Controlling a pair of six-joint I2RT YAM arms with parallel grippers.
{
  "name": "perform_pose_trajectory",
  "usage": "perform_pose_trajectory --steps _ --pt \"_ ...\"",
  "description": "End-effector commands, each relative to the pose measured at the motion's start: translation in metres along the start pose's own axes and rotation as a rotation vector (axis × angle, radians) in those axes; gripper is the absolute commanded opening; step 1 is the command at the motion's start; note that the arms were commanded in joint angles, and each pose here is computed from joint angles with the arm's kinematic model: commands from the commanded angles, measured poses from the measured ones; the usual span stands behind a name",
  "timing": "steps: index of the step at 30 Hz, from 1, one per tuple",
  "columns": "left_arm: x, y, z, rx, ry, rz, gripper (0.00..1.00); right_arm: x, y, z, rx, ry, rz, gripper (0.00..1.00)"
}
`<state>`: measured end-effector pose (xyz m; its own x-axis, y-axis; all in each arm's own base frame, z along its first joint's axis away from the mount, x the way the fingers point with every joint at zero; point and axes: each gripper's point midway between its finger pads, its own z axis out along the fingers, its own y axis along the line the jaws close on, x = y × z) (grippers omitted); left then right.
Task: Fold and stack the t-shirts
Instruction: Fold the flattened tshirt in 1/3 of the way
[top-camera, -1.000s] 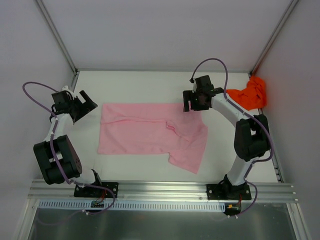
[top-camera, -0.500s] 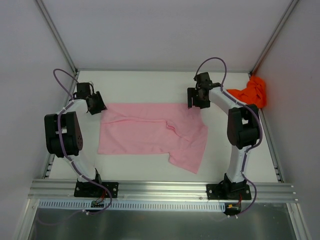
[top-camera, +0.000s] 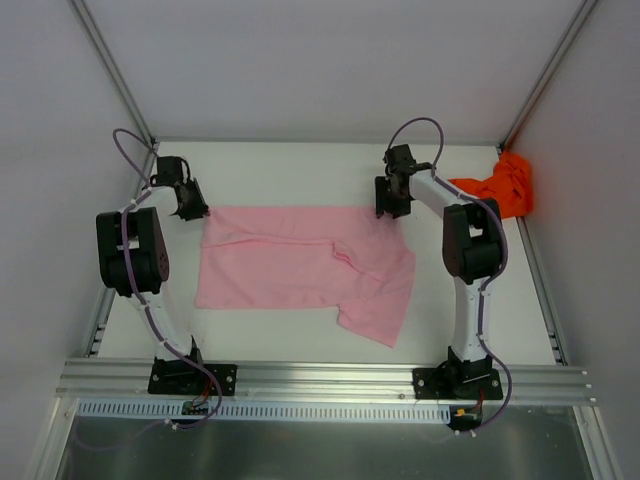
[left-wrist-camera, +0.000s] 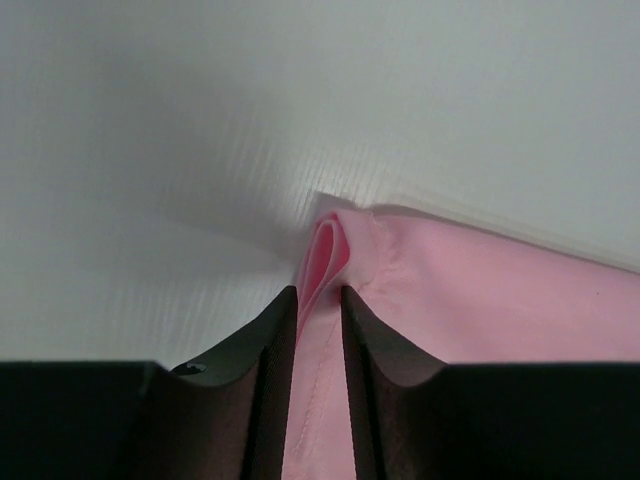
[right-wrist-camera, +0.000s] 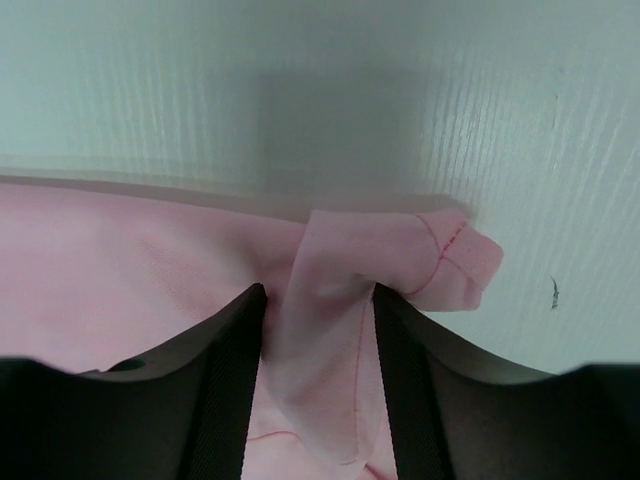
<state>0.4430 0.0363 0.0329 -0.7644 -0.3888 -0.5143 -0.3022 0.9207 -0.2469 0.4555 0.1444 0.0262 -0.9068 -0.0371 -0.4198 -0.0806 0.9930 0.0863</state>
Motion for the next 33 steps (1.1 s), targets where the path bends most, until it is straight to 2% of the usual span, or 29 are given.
perform_pose_trajectory --steps 1,5,6,8,9,15,18,20,21,25,27,28,33 --pt "-0.007 -0.007 0.007 -0.009 0.020 0.041 0.23 -0.018 -0.005 -0.005 0.025 -0.018 0.020 0.49" --pt "-0.013 -0.009 0.012 -0.028 0.037 0.027 0.13 -0.019 -0.010 0.001 0.039 -0.004 0.022 0.39" --pt "-0.013 -0.009 0.014 -0.033 0.041 0.025 0.08 -0.017 -0.011 0.003 0.046 0.010 0.020 0.32" --pt "-0.014 -0.009 0.018 -0.035 0.049 0.021 0.04 -0.024 -0.014 0.002 0.055 0.001 0.023 0.22" --pt "-0.015 -0.009 0.019 -0.036 0.052 0.022 0.00 -0.022 -0.015 0.006 0.061 0.015 0.021 0.20" --pt "-0.024 -0.014 0.031 -0.016 0.055 0.033 0.00 -0.037 -0.017 0.013 0.075 0.008 0.011 0.18" --pt "-0.037 -0.020 0.037 0.002 0.041 0.031 0.00 -0.061 -0.017 0.009 0.070 -0.033 0.016 0.18" --pt "-0.053 -0.029 0.038 0.029 0.017 0.031 0.00 -0.065 -0.018 0.019 0.071 -0.024 0.022 0.19" --pt "-0.054 -0.030 0.045 0.031 0.024 0.029 0.00 -0.081 -0.016 0.014 0.064 -0.064 0.026 0.19" --pt "-0.093 -0.050 0.052 0.064 -0.037 0.042 0.00 -0.098 -0.015 0.026 0.046 -0.095 0.050 0.19" --pt "-0.096 -0.053 0.064 0.069 -0.031 0.035 0.00 -0.110 -0.015 0.027 0.036 -0.136 0.070 0.19" --pt "-0.114 -0.059 0.060 0.075 -0.071 0.035 0.00 -0.113 -0.015 0.029 0.033 -0.146 0.079 0.20" --pt "-0.146 -0.066 0.067 0.082 -0.144 0.032 0.00 -0.140 -0.013 0.034 0.013 -0.238 0.094 0.23"
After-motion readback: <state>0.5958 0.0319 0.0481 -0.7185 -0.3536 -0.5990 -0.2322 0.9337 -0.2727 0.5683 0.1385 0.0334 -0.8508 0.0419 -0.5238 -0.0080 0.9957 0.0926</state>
